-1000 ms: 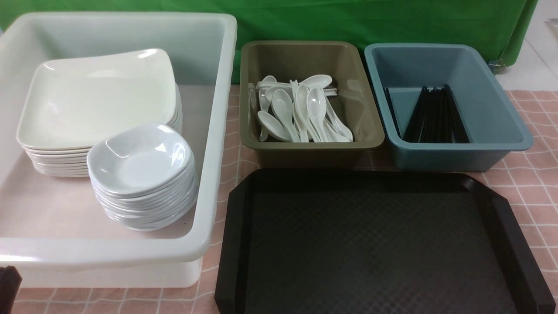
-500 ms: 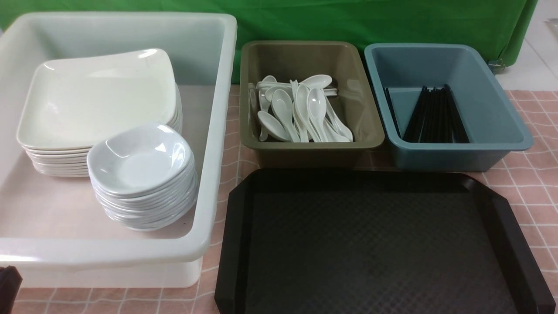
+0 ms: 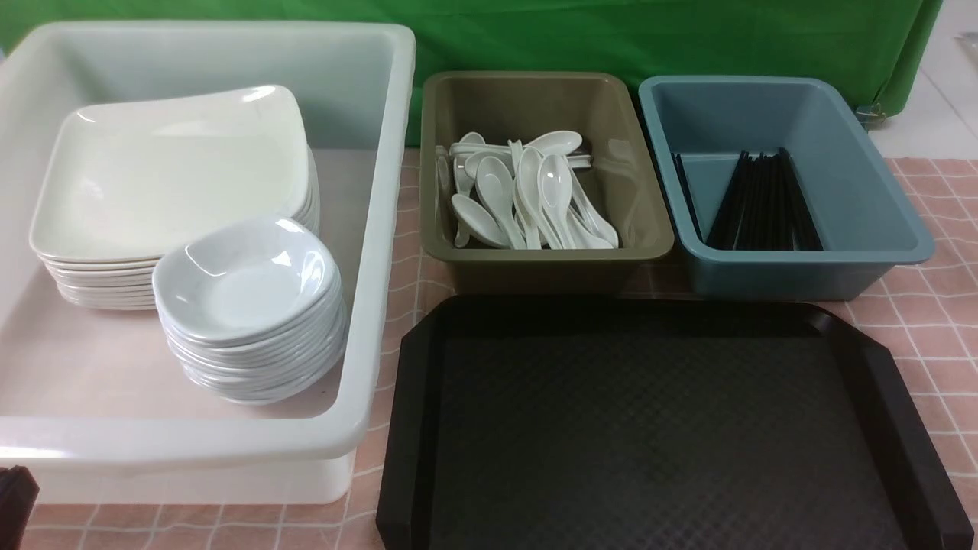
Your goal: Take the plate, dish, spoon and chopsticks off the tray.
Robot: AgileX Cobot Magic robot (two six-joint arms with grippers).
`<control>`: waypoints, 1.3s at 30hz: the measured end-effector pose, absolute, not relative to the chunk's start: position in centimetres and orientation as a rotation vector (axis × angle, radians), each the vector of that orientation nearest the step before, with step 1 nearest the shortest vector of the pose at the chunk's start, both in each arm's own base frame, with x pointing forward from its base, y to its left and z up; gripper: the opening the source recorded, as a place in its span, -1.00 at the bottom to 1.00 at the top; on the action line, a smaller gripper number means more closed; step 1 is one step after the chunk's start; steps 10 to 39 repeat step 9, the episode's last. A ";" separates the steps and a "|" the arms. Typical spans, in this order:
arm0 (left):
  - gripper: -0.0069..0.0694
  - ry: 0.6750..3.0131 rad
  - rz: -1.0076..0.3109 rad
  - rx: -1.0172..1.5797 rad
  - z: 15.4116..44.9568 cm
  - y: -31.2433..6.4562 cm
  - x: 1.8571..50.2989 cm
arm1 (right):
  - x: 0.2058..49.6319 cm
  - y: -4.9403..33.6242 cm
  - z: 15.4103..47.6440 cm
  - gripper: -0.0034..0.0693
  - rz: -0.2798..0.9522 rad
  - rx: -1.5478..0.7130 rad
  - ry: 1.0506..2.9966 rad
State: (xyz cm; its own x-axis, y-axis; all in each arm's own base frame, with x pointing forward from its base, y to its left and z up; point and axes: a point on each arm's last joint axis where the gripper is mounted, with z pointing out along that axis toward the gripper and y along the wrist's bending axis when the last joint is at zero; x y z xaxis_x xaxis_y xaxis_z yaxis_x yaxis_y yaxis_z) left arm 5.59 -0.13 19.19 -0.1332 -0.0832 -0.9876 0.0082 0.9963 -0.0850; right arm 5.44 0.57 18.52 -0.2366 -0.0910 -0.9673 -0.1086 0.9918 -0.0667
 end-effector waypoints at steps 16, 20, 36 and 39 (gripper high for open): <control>-0.76 1.703 -0.077 -0.054 19.2 -0.1 5.6 | 5.4 0.6 18.5 -0.23 0.017 -0.146 1.812; -0.76 1.703 -0.077 -0.054 19.2 -0.1 5.6 | 5.4 0.6 18.5 -0.23 0.017 -0.146 1.812; -0.76 1.703 -0.077 -0.054 19.2 -0.1 5.6 | 5.4 0.6 18.5 -0.23 0.017 -0.146 1.812; -0.76 1.703 -0.077 -0.054 19.2 -0.1 5.6 | 5.4 0.6 18.5 -0.23 0.017 -0.146 1.812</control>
